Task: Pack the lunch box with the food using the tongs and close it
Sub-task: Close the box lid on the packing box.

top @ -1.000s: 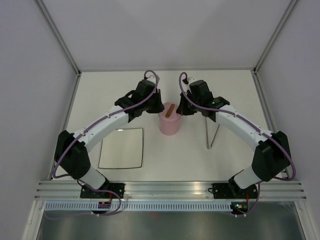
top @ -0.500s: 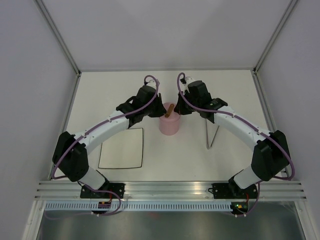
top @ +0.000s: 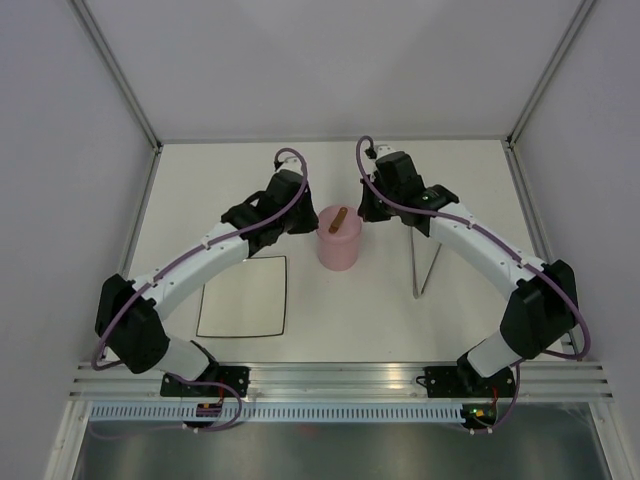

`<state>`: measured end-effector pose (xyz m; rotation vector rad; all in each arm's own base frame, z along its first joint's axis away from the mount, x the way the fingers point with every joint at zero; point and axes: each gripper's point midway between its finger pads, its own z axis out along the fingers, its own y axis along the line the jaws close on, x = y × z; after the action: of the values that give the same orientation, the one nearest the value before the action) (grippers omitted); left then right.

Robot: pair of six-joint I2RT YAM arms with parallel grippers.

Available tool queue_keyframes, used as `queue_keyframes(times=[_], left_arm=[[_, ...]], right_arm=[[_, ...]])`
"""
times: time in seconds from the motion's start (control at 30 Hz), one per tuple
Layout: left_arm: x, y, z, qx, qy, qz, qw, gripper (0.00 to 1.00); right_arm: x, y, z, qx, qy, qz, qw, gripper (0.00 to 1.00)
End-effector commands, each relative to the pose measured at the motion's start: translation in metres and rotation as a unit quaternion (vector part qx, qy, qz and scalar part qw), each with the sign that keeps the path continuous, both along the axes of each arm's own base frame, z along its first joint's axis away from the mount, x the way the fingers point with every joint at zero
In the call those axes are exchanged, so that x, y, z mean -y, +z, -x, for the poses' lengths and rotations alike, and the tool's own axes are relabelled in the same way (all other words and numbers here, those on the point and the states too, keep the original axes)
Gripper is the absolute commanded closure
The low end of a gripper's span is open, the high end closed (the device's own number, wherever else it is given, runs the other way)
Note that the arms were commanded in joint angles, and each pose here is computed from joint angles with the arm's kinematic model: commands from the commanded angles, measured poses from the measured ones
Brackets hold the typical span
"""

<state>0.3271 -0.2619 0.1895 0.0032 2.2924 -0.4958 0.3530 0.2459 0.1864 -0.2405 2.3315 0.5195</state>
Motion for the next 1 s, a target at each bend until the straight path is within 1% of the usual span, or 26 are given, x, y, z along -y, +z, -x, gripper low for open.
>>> queue_keyframes(times=[0.0, 0.03, 0.07, 0.13, 0.17, 0.23, 0.27, 0.3, 0.33, 0.37, 0.47, 0.53, 0.57, 0.73, 0.97], left_arm=[[-0.020, 0.053, -0.008, 0.068, 0.022, -0.015, 0.997, 0.79], [-0.023, 0.058, -0.009, 0.076, 0.027, -0.018, 0.997, 0.76], [-0.025, 0.061, -0.009, 0.080, 0.029, -0.021, 0.996, 0.70], [-0.032, 0.064, -0.008, 0.087, 0.036, -0.030, 0.995, 0.65], [-0.034, 0.063, -0.008, 0.087, 0.041, -0.034, 0.995, 0.59], [-0.044, 0.058, -0.008, 0.086, 0.057, -0.047, 0.994, 0.53], [-0.047, 0.055, -0.008, 0.083, 0.061, -0.050, 0.993, 0.49], [-0.048, 0.054, -0.008, 0.082, 0.066, -0.050, 0.993, 0.48], [-0.052, 0.049, -0.009, 0.077, 0.071, -0.055, 0.993, 0.47], [-0.052, 0.045, -0.010, 0.073, 0.073, -0.058, 0.993, 0.46], [-0.055, 0.039, -0.015, 0.065, 0.082, -0.052, 0.993, 0.46], [-0.053, 0.036, -0.017, 0.057, 0.073, -0.037, 0.995, 0.46], [-0.050, 0.040, -0.021, 0.064, 0.070, -0.023, 0.995, 0.46], [-0.035, 0.021, -0.021, 0.037, 0.034, 0.005, 0.999, 0.46], [-0.005, 0.008, -0.016, 0.019, -0.013, 0.064, 0.998, 0.54]], right_arm=[[0.014, 0.031, -0.020, 0.047, -0.036, 0.004, 0.998, 1.00], [0.016, 0.034, -0.022, 0.052, -0.041, 0.003, 0.998, 1.00], [0.020, 0.036, -0.025, 0.054, -0.050, 0.001, 0.997, 1.00], [0.025, 0.033, -0.025, 0.051, -0.064, -0.008, 0.997, 0.99], [0.029, 0.037, -0.029, 0.057, -0.073, -0.019, 0.996, 0.97], [0.028, 0.028, -0.024, 0.041, -0.074, -0.038, 0.996, 0.93], [0.030, 0.030, -0.026, 0.045, -0.081, -0.045, 0.995, 0.83], [0.031, 0.027, -0.024, 0.044, -0.084, -0.048, 0.994, 0.77], [0.026, 0.017, -0.016, 0.026, -0.076, -0.062, 0.995, 0.71], [0.023, 0.022, -0.017, 0.034, -0.075, -0.078, 0.993, 0.56], [0.020, 0.014, -0.011, 0.027, -0.086, -0.102, 0.991, 0.44], [0.019, 0.007, -0.007, 0.018, -0.095, -0.105, 0.990, 0.43], [0.017, 0.009, -0.005, 0.020, -0.098, -0.114, 0.988, 0.44], [0.011, 0.000, 0.011, 0.013, -0.092, -0.125, 0.988, 0.45], [0.008, 0.008, 0.010, 0.028, -0.079, -0.128, 0.988, 0.47]])
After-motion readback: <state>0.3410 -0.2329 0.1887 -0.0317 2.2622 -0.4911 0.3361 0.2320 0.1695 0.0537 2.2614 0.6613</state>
